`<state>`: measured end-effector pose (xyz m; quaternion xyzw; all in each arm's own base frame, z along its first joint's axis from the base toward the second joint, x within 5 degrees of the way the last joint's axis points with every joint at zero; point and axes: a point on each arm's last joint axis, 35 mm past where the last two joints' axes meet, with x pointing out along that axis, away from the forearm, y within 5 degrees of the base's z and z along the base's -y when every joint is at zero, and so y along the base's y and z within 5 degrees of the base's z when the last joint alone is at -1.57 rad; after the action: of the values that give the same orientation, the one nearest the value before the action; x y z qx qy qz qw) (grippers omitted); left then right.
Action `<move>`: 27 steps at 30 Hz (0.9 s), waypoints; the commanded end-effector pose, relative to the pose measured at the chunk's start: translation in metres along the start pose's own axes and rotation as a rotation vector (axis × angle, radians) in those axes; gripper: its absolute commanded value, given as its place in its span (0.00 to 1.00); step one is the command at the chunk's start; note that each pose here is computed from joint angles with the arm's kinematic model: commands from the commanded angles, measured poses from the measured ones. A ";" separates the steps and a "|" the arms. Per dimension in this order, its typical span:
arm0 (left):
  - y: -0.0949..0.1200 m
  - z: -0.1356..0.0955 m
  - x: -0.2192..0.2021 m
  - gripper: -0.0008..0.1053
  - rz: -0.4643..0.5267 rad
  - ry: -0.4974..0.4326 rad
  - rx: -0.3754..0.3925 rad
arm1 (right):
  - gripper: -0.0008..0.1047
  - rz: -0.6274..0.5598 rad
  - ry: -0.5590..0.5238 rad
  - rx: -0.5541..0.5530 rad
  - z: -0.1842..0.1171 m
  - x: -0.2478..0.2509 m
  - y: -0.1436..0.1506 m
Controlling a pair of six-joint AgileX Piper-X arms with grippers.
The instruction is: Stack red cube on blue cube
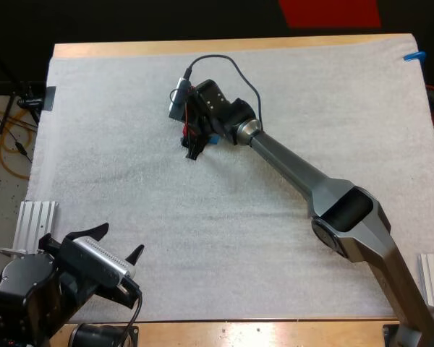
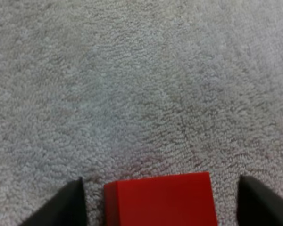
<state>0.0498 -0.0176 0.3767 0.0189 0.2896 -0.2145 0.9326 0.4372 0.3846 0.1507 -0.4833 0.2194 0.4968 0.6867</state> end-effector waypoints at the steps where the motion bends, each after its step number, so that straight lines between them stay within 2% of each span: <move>1: 0.000 0.000 0.000 0.60 0.000 -0.008 -0.006 | 0.47 -0.017 -0.015 -0.013 0.003 -0.005 -0.005; 3: 0.000 0.000 0.000 0.60 0.000 -0.008 -0.006 | 0.42 -0.018 -0.013 -0.013 0.003 -0.005 -0.005; 18: 0.000 0.001 0.000 0.60 0.001 -0.010 -0.005 | 0.39 -0.017 -0.012 0.035 0.003 -0.006 -0.006; 27: 0.000 0.001 0.000 0.60 0.001 -0.010 -0.005 | 0.39 -0.071 -0.064 0.110 0.021 -0.028 -0.026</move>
<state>0.0498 -0.0176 0.3767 0.0189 0.2896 -0.2145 0.9326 0.4443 0.3907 0.1841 -0.4401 0.2091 0.4761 0.7321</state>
